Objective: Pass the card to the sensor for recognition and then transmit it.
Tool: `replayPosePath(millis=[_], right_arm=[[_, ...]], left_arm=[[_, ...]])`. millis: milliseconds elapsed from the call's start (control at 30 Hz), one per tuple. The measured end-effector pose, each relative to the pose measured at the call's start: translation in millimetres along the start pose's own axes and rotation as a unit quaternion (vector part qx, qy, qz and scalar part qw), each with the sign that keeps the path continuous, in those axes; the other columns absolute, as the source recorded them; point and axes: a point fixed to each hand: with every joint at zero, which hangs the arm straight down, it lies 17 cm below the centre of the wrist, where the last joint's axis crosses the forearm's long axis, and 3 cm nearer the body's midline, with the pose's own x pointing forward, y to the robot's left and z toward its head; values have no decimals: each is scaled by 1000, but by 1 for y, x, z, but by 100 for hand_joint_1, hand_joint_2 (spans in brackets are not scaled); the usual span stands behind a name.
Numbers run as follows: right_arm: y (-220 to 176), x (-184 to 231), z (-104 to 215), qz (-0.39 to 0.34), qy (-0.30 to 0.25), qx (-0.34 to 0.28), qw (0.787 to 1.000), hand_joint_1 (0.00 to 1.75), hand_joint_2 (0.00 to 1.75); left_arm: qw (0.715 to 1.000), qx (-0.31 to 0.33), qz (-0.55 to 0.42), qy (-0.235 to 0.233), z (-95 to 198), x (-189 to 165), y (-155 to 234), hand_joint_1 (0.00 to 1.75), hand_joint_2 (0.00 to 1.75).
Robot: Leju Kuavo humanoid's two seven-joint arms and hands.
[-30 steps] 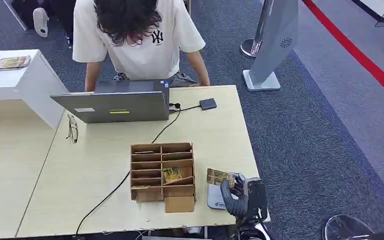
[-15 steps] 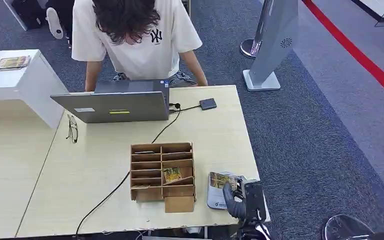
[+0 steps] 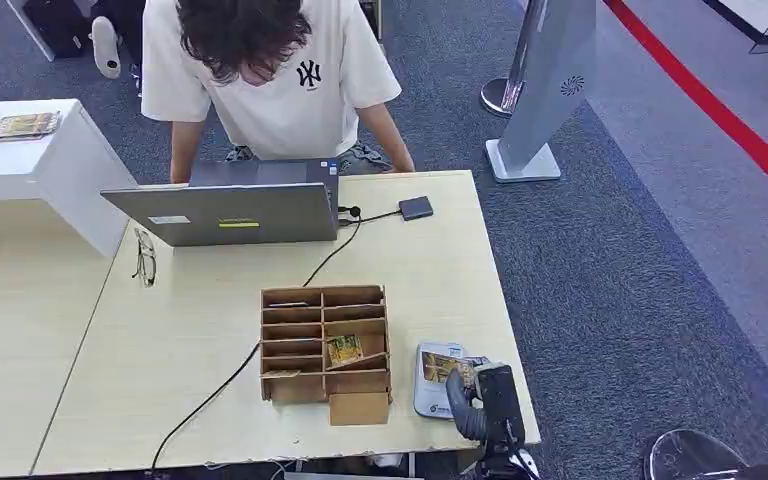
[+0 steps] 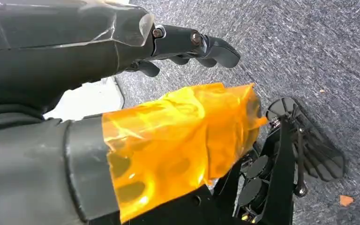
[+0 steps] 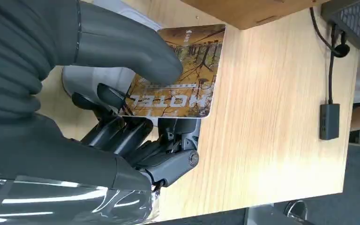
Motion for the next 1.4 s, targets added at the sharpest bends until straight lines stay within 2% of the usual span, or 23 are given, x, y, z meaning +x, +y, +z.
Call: replayPosePath(millis=[1400], right_arm=[[-5,-3,-7,102,-15,-1,995,175,175]], left_arm=[[1000,4,19,5,0,-1,2,0,0]])
